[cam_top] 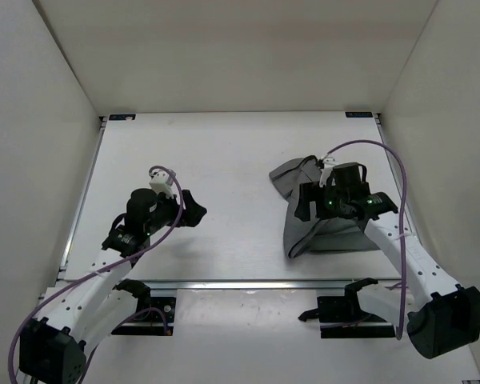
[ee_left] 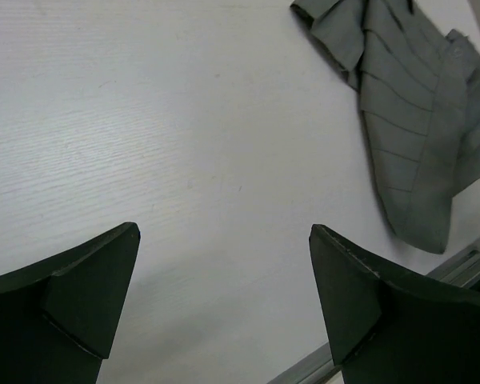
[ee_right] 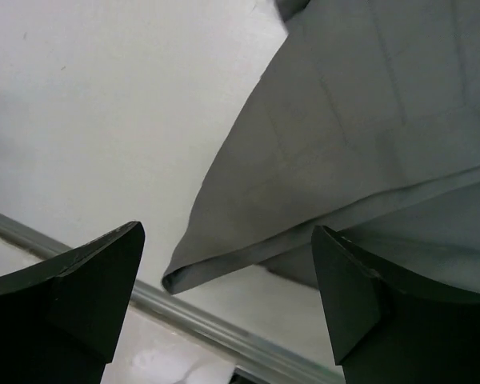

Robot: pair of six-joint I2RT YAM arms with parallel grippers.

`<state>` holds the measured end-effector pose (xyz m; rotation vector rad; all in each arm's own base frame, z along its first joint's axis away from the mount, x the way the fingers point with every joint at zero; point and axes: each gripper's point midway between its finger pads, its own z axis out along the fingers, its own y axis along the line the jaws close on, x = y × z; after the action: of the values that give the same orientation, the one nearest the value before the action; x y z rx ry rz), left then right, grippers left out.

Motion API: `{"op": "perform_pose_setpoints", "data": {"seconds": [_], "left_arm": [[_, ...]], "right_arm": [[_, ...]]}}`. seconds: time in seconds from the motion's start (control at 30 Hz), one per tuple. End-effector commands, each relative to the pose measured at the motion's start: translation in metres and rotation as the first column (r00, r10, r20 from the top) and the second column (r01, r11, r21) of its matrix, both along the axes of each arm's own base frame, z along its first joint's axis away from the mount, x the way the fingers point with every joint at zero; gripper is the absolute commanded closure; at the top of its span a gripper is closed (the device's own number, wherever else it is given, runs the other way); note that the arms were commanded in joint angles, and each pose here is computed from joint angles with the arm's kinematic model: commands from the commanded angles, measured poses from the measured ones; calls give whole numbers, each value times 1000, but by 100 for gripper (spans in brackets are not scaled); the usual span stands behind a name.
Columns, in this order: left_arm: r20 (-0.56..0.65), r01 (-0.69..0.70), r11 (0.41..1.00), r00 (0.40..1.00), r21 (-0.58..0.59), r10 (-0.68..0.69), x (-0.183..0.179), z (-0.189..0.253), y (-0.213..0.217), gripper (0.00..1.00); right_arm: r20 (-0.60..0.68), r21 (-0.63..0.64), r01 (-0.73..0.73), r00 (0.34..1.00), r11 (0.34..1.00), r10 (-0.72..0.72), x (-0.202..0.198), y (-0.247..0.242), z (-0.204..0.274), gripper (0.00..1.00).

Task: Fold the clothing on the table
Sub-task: Flatten the skirt out

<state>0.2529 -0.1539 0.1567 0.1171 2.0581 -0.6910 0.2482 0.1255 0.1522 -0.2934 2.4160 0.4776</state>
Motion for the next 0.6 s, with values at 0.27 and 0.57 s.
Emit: {"op": "perform_pose_setpoints", "data": {"seconds": [0.27, 0.57], "left_arm": [[-154, 97, 934, 987, 344, -46, -2, -27, 21, 1], [-166, 72, 924, 986, 376, -9, -8, -49, 34, 1]], "right_arm": [[-243, 144, 129, 966, 981, -92, -78, 43, -45, 42], [-306, 300, 232, 942, 925, -138, -93, 57, -64, 40]]}}
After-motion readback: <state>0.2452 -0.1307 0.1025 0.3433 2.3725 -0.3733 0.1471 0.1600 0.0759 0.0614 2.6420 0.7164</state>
